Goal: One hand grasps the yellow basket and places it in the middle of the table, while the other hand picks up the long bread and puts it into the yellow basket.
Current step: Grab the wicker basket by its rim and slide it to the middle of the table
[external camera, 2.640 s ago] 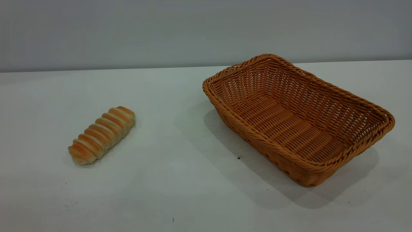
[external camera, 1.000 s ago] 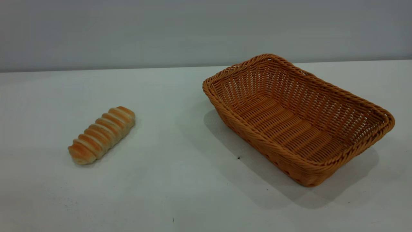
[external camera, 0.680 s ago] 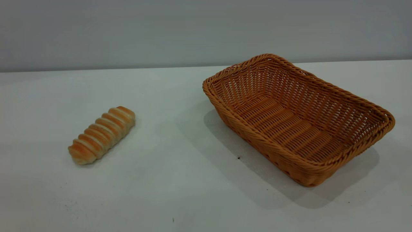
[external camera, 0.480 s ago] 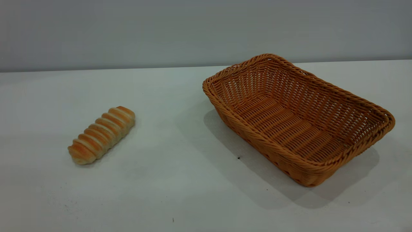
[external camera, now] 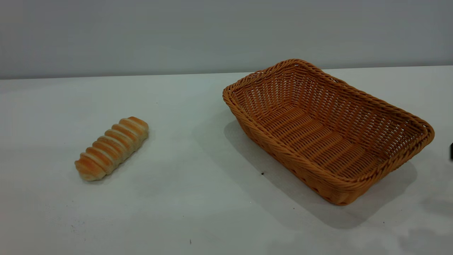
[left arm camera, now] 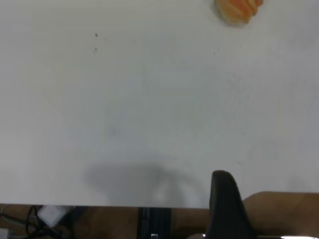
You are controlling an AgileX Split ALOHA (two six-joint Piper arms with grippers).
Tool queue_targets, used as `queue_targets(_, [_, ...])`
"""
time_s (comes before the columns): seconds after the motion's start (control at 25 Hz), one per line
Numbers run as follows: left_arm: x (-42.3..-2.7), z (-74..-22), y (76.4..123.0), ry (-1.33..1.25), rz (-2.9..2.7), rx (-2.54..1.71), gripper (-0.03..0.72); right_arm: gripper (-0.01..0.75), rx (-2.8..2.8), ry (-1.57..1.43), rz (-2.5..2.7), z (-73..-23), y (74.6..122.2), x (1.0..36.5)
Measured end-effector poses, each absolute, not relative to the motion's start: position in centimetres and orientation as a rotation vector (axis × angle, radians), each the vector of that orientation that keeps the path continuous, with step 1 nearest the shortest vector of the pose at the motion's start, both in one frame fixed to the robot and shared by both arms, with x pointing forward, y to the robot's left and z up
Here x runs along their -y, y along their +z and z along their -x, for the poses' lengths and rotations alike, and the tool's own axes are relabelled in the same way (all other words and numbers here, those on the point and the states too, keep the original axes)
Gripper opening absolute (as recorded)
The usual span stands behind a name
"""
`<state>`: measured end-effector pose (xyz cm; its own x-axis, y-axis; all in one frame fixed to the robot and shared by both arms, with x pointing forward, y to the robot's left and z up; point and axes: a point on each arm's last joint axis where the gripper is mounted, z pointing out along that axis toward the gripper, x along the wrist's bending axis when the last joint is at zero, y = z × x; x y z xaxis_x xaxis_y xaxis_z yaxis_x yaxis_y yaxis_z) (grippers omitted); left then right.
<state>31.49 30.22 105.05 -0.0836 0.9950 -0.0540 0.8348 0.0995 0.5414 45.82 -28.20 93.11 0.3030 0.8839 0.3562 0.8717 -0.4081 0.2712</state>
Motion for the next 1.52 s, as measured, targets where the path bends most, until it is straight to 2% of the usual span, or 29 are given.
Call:
queue_targets(0.32, [-30.2, -31.4, 105.1, 0.536, -1.783, -1.97, 0.489, 0.559, -1.658, 0.679, -2.645, -49.1, 90.1, 28.0])
queue_targets(0.76, [-30.2, -31.4, 105.1, 0.539, -1.78, -1.968, 0.489, 0.559, -1.576, 0.777, -2.725, -51.4, 88.8, 27.6])
queue_targets(1.08, [-30.2, -31.4, 105.1, 0.54, -1.78, -1.967, 0.489, 0.555, -1.533, 0.745, -2.81, -55.1, 85.0, 27.5])
queue_targets(1.16, [-30.2, -31.4, 105.1, 0.54, -1.78, -1.967, 0.489, 0.51, -1.531, 0.717, -2.832, -55.6, 84.0, 27.5])
queue_targets(1.2, [-30.2, -31.4, 105.1, 0.54, -1.78, -1.967, 0.489, 0.46, -1.524, 0.703, -2.846, -55.7, 83.5, 27.5])
queue_targets(1.24, [-30.2, -31.4, 105.1, 0.539, -1.781, -1.968, 0.489, 0.403, -1.52, 0.694, -2.855, -55.7, 83.2, 27.5])
queue_targets(1.32, [-30.2, -31.4, 105.1, 0.539, -1.781, -1.968, 0.489, 0.223, -1.499, 0.706, -2.872, -55.8, 83.3, 27.4])
queue_targets(1.4, [-30.2, -31.4, 105.1, 0.537, -1.782, -1.969, 0.489, 0.103, -1.484, 0.729, -2.867, -56.3, 83.5, 27.4])
queue_targets(1.52, [-30.2, -31.4, 105.1, 0.534, -1.783, -1.971, 0.489, 0.094, -1.601, 0.755, -2.794, -56.9, 84.0, 27.2])
